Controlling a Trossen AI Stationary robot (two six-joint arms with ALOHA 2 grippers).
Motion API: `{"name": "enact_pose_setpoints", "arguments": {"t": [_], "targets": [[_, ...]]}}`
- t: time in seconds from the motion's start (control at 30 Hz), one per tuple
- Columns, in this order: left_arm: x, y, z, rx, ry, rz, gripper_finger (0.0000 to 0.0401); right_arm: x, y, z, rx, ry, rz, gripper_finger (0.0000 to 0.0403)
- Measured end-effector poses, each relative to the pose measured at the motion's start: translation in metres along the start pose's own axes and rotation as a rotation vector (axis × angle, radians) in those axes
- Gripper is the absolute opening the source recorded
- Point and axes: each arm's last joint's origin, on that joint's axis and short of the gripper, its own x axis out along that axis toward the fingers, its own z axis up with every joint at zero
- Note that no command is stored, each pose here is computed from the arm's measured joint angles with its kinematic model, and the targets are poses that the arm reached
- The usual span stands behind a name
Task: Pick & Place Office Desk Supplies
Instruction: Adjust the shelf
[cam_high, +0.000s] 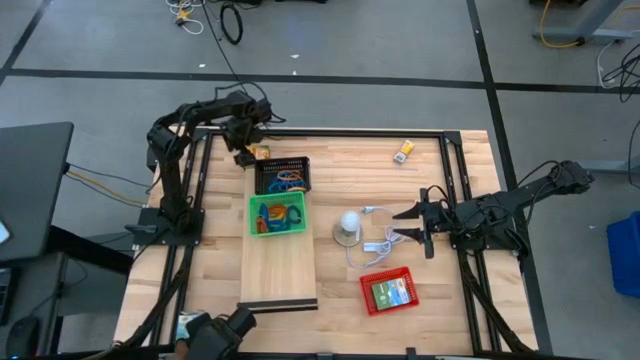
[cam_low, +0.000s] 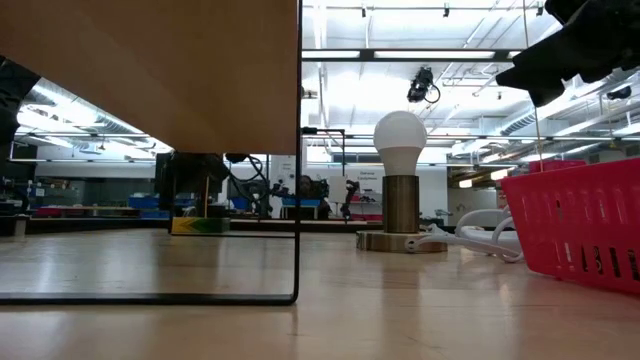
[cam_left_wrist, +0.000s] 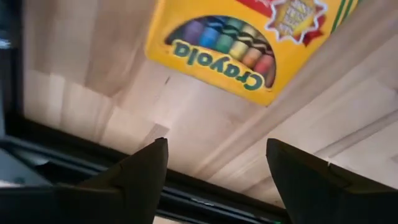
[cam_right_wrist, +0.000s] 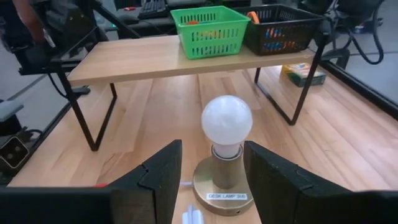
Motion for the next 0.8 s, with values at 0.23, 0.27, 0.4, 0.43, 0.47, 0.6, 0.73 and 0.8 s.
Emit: {"name": "enact_pose_setpoints", "arguments": {"t": [0.23,0.27,0.4,0.43,0.47,0.6,0.73,0.8], "targets": [[-0.038,0.01,-0.005,-0.102,-0.117,0.045,0.0266,0.0,0.0,0.0,-0.029,-0.004,-0.005,0.0181],[-0.05,0.012,-0.008,-0.115,-0.161,0.059,0.0265,0.0,0.0,0.0,-0.034,-0.005,-0.005,0.0181],[-0.11,0.019,-0.031,-0.152,-0.429,0.078,0.026,0.0,0.0,0.0,-0.052,-0.004,-0.004,0.0181],[-0.127,0.018,-0.04,-0.145,-0.526,0.064,0.0259,0.0,0.0,0.0,-0.058,-0.004,-0.004,0.0181],[-0.145,0.016,-0.052,-0.13,-0.639,0.038,0.0259,0.0,0.0,0.0,-0.062,-0.004,-0.003,0.0181],[-0.205,-0.002,-0.113,-0.001,-1.126,-0.107,0.0259,0.0,0.0,0.0,-0.079,-0.004,-0.003,0.0181],[-0.233,-0.033,-0.185,0.179,-1.519,-0.244,0.0258,0.0,0.0,0.0,-0.085,-0.004,-0.003,0.0181],[-0.232,-0.052,-0.216,0.243,-1.628,-0.292,0.0258,0.0,0.0,0.0,-0.088,-0.004,-0.002,0.0181]]}}
